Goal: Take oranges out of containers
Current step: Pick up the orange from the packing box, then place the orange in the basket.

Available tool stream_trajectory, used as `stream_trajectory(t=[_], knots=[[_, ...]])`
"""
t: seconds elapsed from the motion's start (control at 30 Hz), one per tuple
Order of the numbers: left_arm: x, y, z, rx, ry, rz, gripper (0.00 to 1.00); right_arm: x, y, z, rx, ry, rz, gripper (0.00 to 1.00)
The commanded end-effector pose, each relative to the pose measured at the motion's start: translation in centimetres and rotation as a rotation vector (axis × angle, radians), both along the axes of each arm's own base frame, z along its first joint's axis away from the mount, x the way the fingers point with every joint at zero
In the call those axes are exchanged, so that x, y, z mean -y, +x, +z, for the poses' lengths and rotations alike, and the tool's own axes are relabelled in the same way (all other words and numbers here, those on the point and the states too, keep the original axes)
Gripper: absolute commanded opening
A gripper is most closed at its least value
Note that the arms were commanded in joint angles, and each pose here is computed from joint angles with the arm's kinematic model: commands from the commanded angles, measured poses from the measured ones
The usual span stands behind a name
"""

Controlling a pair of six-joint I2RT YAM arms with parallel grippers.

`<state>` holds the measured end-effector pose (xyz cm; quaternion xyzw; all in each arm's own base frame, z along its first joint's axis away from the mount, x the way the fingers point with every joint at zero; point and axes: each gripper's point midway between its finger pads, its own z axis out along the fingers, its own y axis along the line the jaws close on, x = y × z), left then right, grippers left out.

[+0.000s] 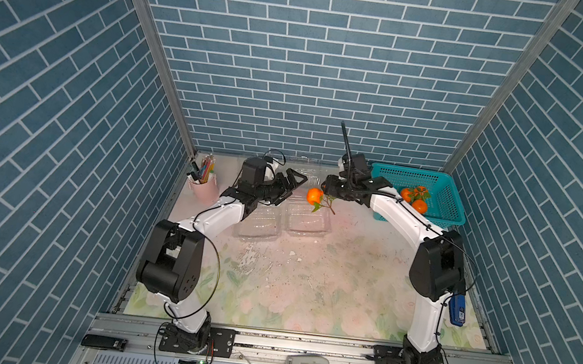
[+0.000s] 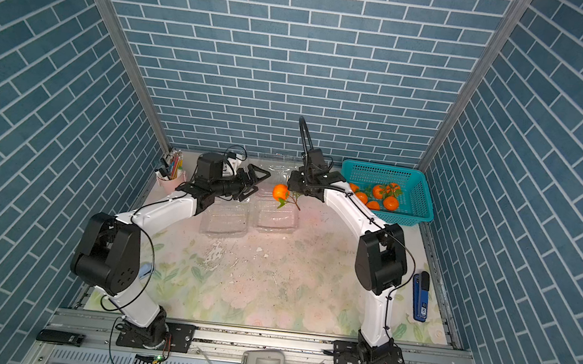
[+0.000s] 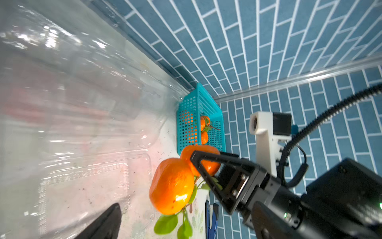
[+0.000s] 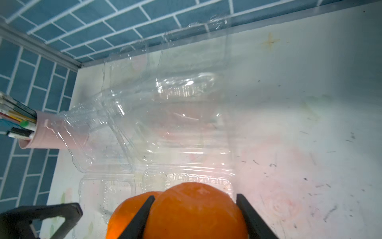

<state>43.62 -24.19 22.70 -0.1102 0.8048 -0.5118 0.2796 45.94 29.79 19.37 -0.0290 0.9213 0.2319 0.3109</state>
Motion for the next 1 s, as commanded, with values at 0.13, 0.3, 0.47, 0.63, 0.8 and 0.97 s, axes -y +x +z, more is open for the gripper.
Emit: stream_trajectory(t=[0.13,0.3,0.47,0.63,0.8,0.97], knots=[[9.4,-4.0,5.1,0.236,0.082,-0.248,0.99,10.3,1.8,5.0,0.056,0.087,-0.185,0.49],[16.2,-4.9,6.2,0.271,0.138,-0.351,0.99,17.5,3.4,4.8,0.046,0.115,-0.319,0.49],[21.8,-4.7,5.5,0.251,0.126,-0.408,0.99,23.1,5.1,3.2,0.029,0.169,-0.44,0.49],[24.6,-4.2,3.3,0.201,0.099,-0.42,0.99,26.4,6.4,1.3,0.031,0.212,-0.529,0.49],[25.5,-4.1,1.7,0.169,0.109,-0.427,0.99,29.9,8.2,-0.9,0.02,0.244,-0.613,0.49],[25.5,-3.9,0.2,0.134,0.123,-0.417,0.99,31.6,9.9,-3.3,-0.006,0.258,-0.65,0.49]])
